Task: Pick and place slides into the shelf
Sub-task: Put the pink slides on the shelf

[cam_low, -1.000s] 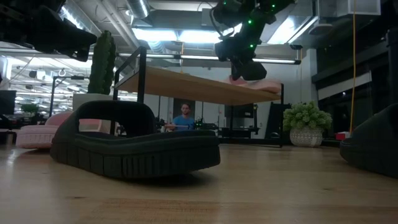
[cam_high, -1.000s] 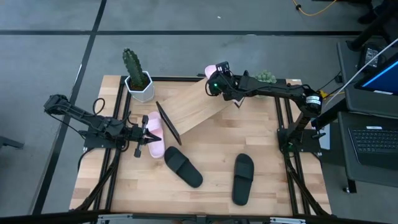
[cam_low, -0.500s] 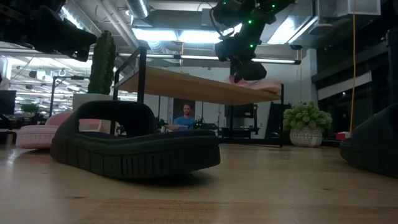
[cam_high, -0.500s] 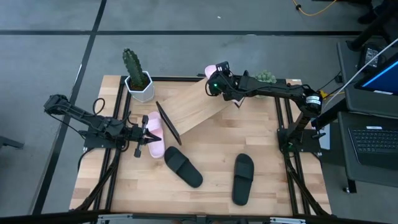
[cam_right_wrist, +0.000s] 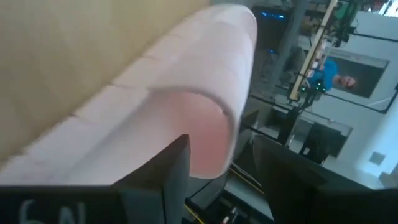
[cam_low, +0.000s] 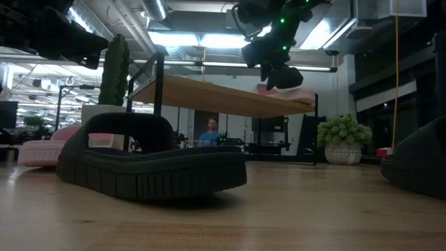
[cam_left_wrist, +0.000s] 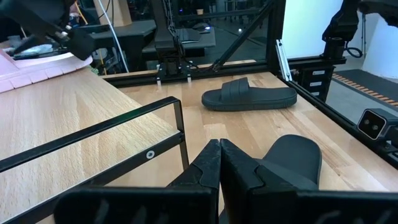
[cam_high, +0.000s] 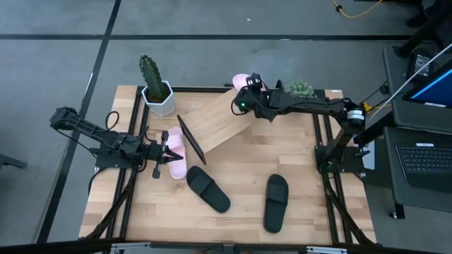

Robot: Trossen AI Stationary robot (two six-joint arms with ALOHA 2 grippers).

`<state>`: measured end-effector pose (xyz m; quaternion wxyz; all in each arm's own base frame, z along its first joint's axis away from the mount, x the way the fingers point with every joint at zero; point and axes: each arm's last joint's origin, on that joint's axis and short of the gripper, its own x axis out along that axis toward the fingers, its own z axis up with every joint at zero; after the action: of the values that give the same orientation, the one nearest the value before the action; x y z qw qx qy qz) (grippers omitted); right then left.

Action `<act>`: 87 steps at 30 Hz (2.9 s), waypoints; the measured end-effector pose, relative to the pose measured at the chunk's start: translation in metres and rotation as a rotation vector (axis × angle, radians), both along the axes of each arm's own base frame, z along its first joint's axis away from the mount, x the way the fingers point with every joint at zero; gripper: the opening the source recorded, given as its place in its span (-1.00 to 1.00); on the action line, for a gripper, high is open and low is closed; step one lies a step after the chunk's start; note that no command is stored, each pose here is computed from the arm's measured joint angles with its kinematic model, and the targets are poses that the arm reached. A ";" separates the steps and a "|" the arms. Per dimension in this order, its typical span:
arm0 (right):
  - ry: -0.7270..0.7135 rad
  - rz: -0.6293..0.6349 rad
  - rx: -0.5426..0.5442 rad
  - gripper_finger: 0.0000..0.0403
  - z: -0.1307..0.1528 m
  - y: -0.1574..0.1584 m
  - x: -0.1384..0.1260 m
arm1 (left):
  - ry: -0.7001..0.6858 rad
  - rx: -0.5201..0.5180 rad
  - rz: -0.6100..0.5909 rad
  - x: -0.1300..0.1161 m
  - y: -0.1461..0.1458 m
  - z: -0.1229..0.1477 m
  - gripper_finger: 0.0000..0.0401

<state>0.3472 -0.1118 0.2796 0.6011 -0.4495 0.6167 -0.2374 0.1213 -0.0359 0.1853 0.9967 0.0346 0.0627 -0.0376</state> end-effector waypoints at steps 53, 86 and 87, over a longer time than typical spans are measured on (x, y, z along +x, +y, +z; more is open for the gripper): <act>-1.076 0.312 0.834 -0.99 -0.032 0.181 -0.110 | 0.001 -0.031 -0.227 -0.001 -0.007 0.001 -1.00; -1.298 0.433 0.938 -0.96 -0.102 0.168 -0.146 | 0.469 -0.300 0.290 0.026 -0.043 0.048 -1.00; -1.299 0.433 0.938 -0.95 -0.102 0.168 -0.146 | 0.492 -0.302 0.298 0.028 -0.047 0.052 -1.00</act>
<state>0.2007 0.0562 0.1774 0.9949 -0.0344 0.0818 -0.0469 0.1488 -0.0827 0.2375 0.9401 -0.1333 0.2997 0.0928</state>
